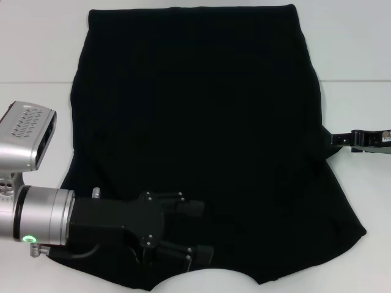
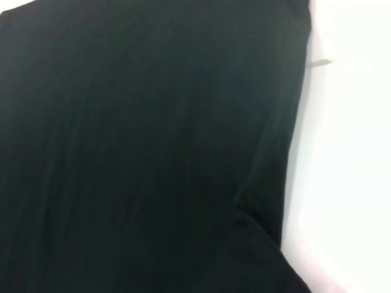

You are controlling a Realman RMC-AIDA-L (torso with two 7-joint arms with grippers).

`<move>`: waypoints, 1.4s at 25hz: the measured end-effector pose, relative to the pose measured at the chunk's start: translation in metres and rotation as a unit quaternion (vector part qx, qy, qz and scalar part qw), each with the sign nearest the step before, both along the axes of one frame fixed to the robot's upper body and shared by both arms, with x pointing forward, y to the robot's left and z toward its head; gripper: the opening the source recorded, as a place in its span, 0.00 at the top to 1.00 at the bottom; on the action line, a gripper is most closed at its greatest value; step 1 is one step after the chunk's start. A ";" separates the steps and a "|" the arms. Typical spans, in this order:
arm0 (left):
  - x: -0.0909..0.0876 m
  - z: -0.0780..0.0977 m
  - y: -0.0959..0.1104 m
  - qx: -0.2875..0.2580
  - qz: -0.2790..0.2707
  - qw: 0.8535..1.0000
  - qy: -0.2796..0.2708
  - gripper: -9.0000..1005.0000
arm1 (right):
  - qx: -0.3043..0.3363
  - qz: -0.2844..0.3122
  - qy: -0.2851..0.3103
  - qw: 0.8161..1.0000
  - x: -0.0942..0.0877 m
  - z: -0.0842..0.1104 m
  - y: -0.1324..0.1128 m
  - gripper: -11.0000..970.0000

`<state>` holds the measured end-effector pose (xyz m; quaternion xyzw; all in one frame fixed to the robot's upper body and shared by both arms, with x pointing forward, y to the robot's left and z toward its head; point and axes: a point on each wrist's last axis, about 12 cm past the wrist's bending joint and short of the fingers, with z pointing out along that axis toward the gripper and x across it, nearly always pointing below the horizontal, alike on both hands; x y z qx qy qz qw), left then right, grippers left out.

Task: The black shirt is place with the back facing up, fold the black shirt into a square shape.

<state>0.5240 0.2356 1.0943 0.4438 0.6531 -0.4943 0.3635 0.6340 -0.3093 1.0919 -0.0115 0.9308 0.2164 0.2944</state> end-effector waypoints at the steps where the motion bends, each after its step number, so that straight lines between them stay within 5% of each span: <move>1: 0.000 0.000 0.000 0.000 0.000 1.000 0.000 0.10 | -0.001 -0.002 0.000 1.000 0.000 -0.001 0.000 0.18; 9: 0.000 0.001 0.000 -0.001 -0.002 1.000 0.000 0.10 | -0.004 -0.019 -0.008 1.000 0.002 -0.010 0.005 0.21; 20: 0.000 0.001 0.000 0.000 -0.001 1.000 0.000 0.10 | 0.010 -0.012 -0.023 1.000 0.003 -0.010 0.014 0.42; 31: 0.000 0.001 0.000 -0.001 -0.001 1.000 0.001 0.11 | 0.010 -0.004 -0.029 1.000 0.006 -0.005 0.017 0.91; 35: 0.000 0.001 0.000 -0.001 -0.001 1.000 0.001 0.11 | 0.023 0.007 -0.038 0.999 0.009 0.000 0.025 0.95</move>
